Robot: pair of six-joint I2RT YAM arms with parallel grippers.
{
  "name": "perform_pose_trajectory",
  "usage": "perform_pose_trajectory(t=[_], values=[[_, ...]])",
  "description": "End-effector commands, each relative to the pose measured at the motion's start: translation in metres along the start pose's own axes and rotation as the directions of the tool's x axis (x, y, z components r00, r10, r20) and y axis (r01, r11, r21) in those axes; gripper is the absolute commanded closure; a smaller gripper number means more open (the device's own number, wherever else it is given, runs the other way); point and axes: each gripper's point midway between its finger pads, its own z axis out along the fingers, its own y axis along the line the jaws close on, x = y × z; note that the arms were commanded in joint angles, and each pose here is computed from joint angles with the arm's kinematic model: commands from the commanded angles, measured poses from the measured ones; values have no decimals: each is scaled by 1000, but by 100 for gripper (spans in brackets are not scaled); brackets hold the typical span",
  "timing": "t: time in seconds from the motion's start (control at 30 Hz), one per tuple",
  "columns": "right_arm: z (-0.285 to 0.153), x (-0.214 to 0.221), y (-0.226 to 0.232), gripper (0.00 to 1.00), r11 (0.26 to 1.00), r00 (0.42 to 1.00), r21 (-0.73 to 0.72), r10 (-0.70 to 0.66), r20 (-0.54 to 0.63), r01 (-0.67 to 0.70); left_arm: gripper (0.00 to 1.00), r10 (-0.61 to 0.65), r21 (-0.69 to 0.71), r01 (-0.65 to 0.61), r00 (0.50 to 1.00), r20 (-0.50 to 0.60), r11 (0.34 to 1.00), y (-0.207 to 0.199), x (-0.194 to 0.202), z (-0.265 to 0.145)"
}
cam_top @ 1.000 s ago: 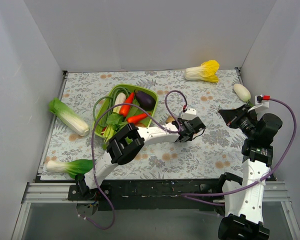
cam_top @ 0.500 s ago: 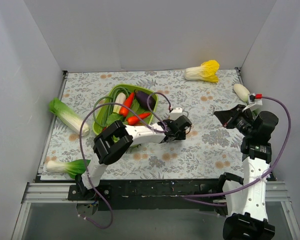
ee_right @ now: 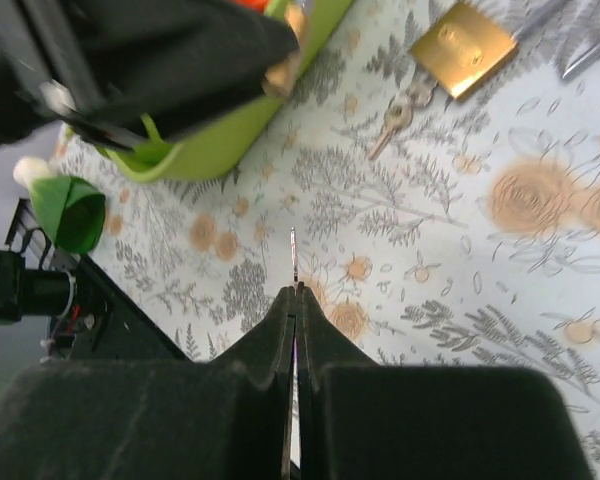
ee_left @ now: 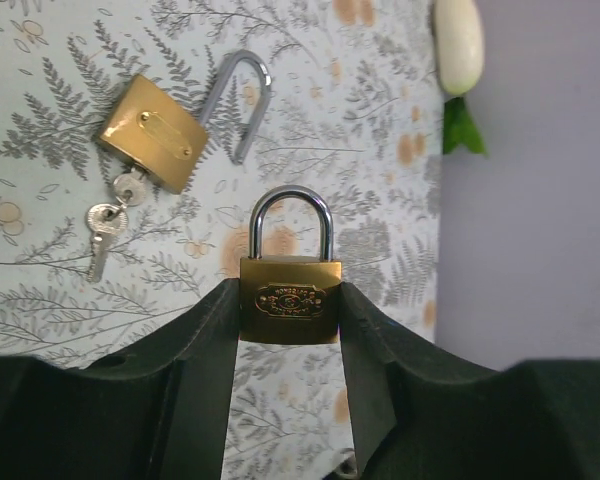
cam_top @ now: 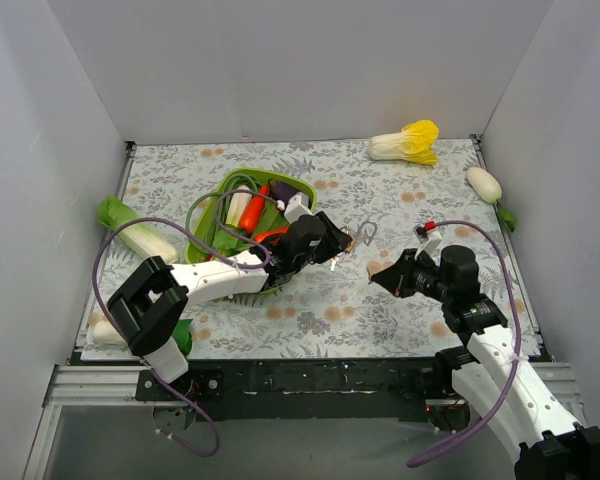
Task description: Unlock with the key
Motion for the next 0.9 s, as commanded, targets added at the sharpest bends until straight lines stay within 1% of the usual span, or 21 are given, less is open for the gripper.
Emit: perform_pose_trajectory(t=[0.0,0.03,0.07,0.1,0.17,0.23,0.37,0.47,0.5,0.87], values=[[14,11,11,99,1000,1000,-19,-4,19,4,100,-178,156,172,984,25,973,-36,-17,-23],[17,13,15,99,1000,1000,-27,-2,20,3,100,-190,166,184,981,23,969,-38,-18,-25],[20,7,18,99,999,999,-29,-14,46,15,100,-215,168,209,977,13,963,-37,-16,-27],[24,12,26,99,999,999,-45,-24,29,25,100,-226,171,222,974,4,960,-36,-15,-28],[29,6,35,99,998,997,-43,-47,60,50,100,-249,190,246,969,-9,951,-36,-13,-33],[34,4,35,99,998,997,-27,-52,66,53,100,-267,193,264,964,-13,945,-36,-13,-35],[41,-9,33,99,1000,993,4,-28,116,27,100,-287,202,284,958,-14,937,-34,-15,-41],[46,-12,32,99,1000,992,15,-29,120,27,100,-294,197,290,956,-11,936,-30,-14,-42],[49,-10,30,99,999,994,17,-31,105,29,100,-293,197,290,956,-13,936,-30,-14,-43],[58,-21,40,99,998,994,-7,-55,96,56,100,-300,195,300,954,-28,934,-28,-9,-40]])
